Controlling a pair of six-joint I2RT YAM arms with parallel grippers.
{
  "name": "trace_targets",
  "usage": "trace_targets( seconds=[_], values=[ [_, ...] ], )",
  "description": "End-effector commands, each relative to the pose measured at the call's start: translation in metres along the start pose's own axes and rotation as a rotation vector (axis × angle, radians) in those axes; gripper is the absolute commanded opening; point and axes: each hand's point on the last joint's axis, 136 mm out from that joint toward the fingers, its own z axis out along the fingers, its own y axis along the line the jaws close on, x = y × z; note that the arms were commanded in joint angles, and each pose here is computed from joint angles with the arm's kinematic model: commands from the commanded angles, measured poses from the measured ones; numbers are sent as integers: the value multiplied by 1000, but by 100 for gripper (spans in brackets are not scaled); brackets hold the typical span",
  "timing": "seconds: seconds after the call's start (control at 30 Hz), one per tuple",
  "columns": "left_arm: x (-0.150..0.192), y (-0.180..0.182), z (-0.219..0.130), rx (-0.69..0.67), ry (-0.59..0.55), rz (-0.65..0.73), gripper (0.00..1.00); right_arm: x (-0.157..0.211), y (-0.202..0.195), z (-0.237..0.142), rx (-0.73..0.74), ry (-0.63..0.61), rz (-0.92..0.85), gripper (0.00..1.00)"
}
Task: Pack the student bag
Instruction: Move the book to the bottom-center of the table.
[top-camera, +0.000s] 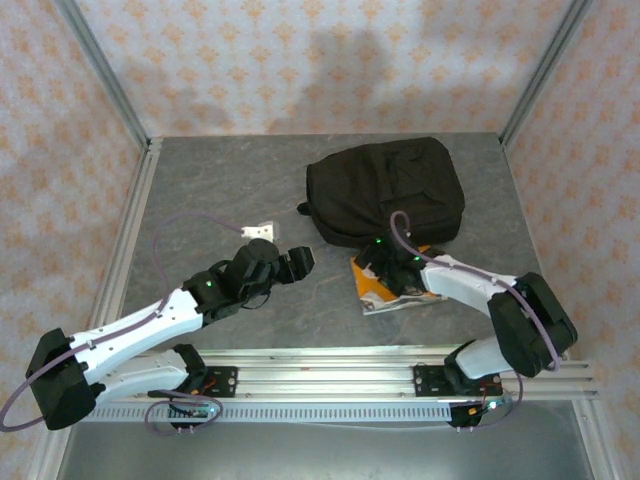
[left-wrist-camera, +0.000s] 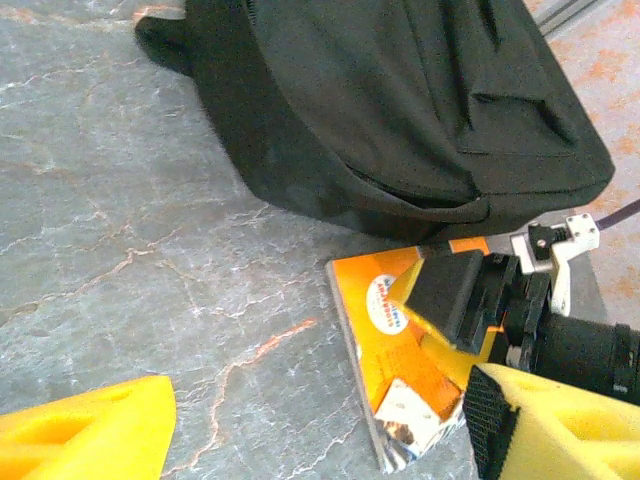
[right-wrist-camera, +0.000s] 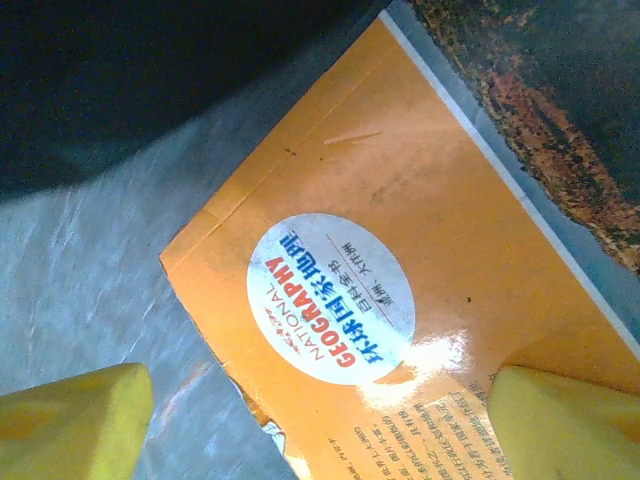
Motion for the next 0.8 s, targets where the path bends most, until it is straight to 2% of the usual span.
trace_targets(
  seconds=[0.0,0.1,0.2,0.27,0.37,0.47,0.53,0.67,0.77],
  values=[
    [-8,8,0,-84,-19,-13,78,58,15,21,6,183,-20,89],
    [-3,15,8,-117,9,-33,78,80,59,20,-63,261,-117,89],
    [-4,26,16,-155,5,-45,78,69,76,1,-84,202,-174,89],
    [-8,34,25,-167,5,-73,78,56,71,-13,-54,138,-211,89],
    [-15,31,44,-120,20,-81,78,30,49,-35,57,28,-258,89],
    [-24,18,65,-115,36,-6,79,4,14,-56,174,-106,-239,87],
    [-23,3,86,-85,85,41,78,-10,-12,-72,239,-188,-203,84],
    [-11,-12,124,-60,181,78,76,-21,-53,-94,283,-287,-130,77],
    [1,-18,147,-52,235,113,74,-18,-77,-99,299,-298,-81,70]
  ],
)
